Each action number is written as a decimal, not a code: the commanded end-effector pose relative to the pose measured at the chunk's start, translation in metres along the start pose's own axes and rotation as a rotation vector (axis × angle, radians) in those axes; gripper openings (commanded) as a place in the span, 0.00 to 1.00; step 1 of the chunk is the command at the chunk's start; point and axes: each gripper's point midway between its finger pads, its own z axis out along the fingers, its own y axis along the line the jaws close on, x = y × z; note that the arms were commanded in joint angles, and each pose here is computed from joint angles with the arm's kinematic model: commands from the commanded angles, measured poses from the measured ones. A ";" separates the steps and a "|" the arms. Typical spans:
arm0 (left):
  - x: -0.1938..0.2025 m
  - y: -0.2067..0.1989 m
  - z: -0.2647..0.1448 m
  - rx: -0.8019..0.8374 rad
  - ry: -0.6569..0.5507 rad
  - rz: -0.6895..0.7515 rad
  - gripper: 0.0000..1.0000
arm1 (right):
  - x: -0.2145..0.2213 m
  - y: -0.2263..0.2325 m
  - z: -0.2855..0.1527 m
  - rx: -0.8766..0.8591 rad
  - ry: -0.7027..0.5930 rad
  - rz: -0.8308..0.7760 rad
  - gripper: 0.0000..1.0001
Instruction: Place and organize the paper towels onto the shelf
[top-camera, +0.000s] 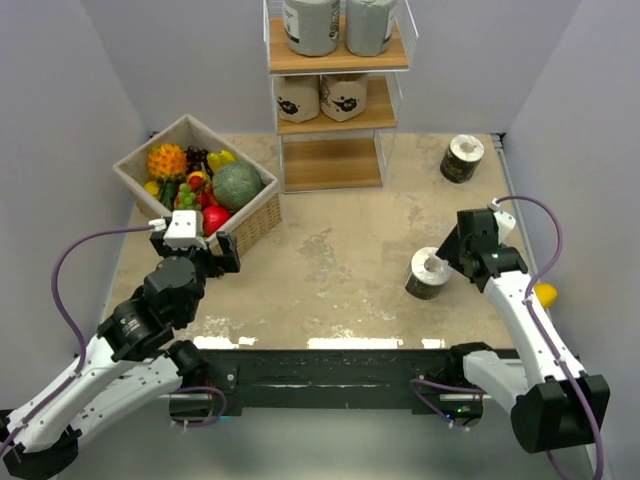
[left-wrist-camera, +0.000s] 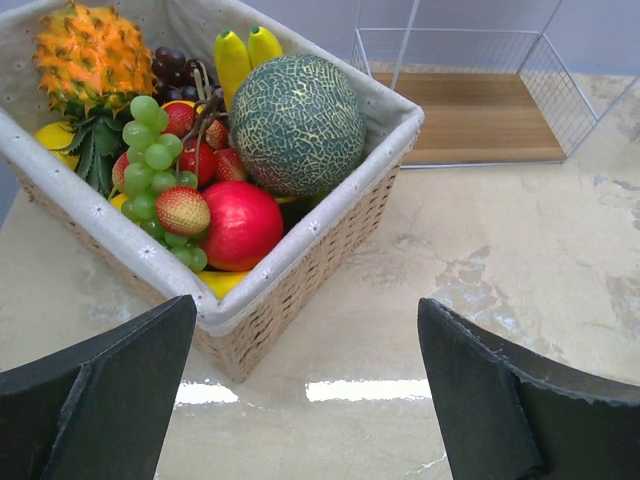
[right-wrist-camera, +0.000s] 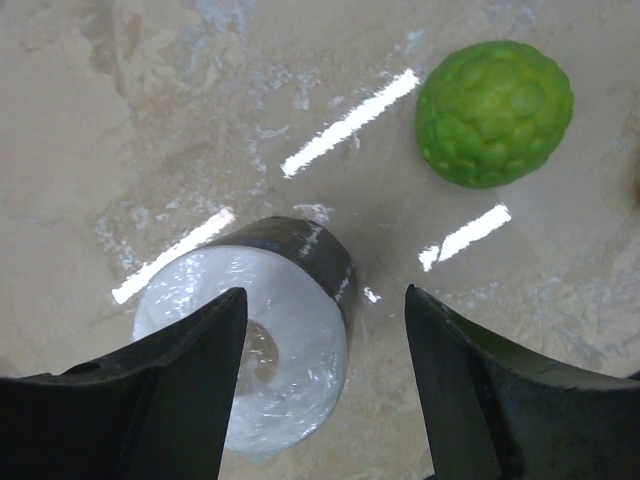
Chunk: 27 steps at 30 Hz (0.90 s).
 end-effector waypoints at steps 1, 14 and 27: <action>-0.012 -0.003 -0.001 0.018 -0.038 -0.023 0.97 | -0.016 0.028 -0.010 -0.178 -0.068 -0.006 0.68; -0.009 -0.005 0.000 0.025 -0.027 -0.015 0.97 | 0.016 0.038 0.011 -0.249 0.027 -0.057 0.77; -0.008 -0.007 0.002 0.022 -0.023 -0.006 0.96 | 0.022 0.103 -0.034 -0.667 0.062 0.020 0.64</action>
